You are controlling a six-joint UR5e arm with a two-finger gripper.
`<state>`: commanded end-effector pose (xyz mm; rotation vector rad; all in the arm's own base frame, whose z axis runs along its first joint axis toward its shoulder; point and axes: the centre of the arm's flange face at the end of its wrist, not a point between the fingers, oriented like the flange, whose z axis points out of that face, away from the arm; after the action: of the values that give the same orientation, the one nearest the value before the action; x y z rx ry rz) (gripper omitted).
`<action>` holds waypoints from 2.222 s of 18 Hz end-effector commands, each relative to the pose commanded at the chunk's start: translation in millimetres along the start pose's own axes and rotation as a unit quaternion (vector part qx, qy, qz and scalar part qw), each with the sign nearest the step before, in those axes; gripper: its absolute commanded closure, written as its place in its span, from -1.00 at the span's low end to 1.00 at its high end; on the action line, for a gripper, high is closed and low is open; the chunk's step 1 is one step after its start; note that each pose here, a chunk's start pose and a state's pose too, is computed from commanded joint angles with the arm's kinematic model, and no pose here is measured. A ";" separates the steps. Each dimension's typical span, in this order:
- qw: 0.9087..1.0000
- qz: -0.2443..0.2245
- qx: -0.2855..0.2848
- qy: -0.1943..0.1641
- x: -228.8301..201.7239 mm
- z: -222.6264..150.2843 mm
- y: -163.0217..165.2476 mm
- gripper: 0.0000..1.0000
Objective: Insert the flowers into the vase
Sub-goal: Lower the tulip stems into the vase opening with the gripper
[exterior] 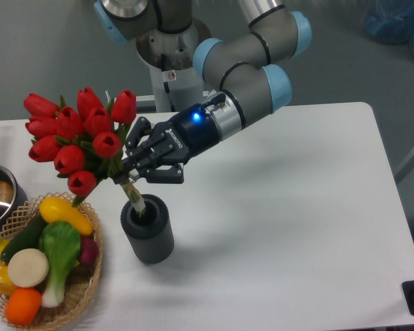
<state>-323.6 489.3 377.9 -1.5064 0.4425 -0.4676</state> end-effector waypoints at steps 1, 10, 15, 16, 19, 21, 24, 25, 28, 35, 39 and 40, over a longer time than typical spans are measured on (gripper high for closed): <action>1.000 0.000 0.001 -0.001 -0.4 -1.6 0.5 0.72; 1.000 0.011 0.008 -0.008 -3.8 -9.6 18.9 0.72; 1.000 0.007 0.008 -0.008 -1.7 -9.8 32.9 0.72; 1.000 0.004 0.008 -0.008 -1.8 -9.0 36.0 0.72; 1.000 -0.001 0.007 -0.008 -1.0 -9.1 41.8 0.72; 1.000 -0.004 0.007 -0.007 -1.7 -8.4 45.1 0.72; 1.000 -0.006 0.006 -0.006 -3.1 -6.9 53.3 0.72; 1.000 -0.008 0.006 -0.005 -2.9 -6.2 59.2 0.71; 1.000 -0.008 0.006 -0.004 -4.6 -4.8 71.2 0.71; 1.000 -0.015 0.005 -0.005 4.1 -5.1 95.8 0.70; 1.000 -0.014 0.004 -0.005 5.4 -5.3 105.1 0.70; 1.000 -0.017 0.004 -0.005 4.9 -5.4 107.6 0.70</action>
<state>-320.3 483.3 270.3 -1.5096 0.4069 -0.4868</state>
